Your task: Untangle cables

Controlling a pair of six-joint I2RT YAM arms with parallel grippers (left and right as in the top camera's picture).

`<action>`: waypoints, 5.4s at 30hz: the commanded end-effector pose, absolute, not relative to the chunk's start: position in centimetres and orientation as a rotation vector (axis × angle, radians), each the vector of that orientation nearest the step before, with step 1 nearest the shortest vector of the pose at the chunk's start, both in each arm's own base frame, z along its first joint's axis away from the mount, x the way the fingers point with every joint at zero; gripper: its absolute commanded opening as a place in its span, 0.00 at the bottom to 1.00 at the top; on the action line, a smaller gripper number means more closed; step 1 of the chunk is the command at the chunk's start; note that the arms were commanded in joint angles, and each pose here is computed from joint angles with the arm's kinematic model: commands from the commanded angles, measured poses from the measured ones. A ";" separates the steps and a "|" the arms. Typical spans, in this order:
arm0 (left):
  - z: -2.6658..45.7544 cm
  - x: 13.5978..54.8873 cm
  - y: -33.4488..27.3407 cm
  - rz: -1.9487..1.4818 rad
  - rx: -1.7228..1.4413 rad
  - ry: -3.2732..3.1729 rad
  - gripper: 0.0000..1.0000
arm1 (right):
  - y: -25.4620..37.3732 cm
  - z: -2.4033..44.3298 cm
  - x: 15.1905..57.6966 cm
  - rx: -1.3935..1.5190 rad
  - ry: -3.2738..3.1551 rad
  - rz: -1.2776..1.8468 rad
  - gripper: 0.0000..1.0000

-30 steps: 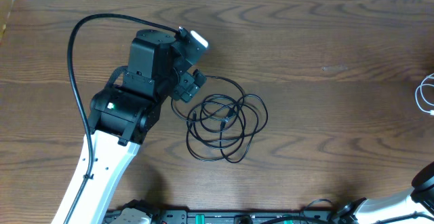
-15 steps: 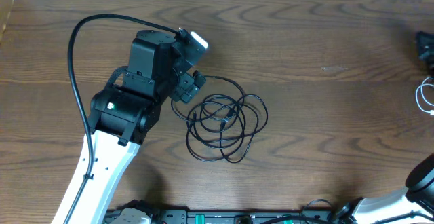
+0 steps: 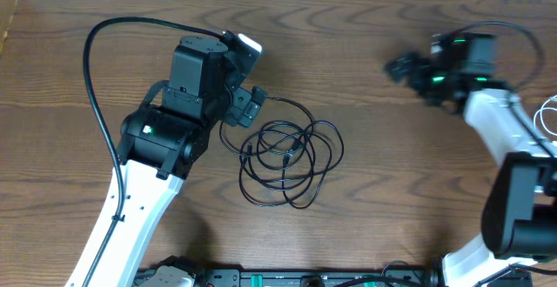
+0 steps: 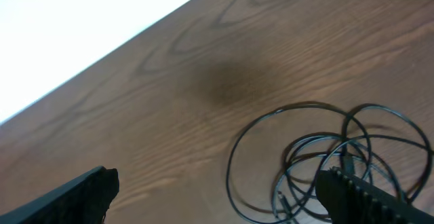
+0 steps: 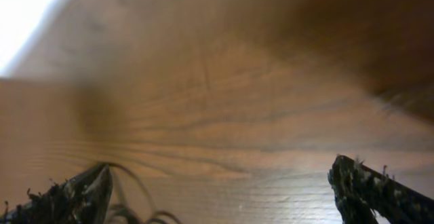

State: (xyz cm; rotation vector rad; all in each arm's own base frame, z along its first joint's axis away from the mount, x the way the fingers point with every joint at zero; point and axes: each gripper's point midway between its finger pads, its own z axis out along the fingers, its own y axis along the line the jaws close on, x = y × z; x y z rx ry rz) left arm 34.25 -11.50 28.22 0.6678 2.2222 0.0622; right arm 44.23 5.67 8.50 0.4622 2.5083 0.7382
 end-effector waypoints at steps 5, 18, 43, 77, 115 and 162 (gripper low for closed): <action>28.1 34.3 -11.6 0.014 0.589 2.254 0.98 | 6.8 5.4 39.8 0.916 2.587 0.202 0.99; 27.5 33.9 -11.4 0.017 0.598 2.280 0.98 | 20.4 6.1 36.6 0.765 2.677 0.533 0.99; 27.2 33.6 -11.3 0.020 0.603 2.296 0.98 | 22.9 4.2 29.7 0.735 2.846 0.325 0.64; 27.2 33.6 -11.3 0.020 0.604 2.296 0.98 | 22.0 9.4 36.4 0.071 2.571 0.080 0.01; 11.2 33.5 -18.1 -0.411 0.961 2.666 0.96 | 0.8 47.5 35.4 0.687 1.509 -0.486 0.01; 28.9 27.3 -16.6 -0.453 0.854 2.198 0.96 | 19.8 16.9 37.7 -1.159 2.478 0.347 0.80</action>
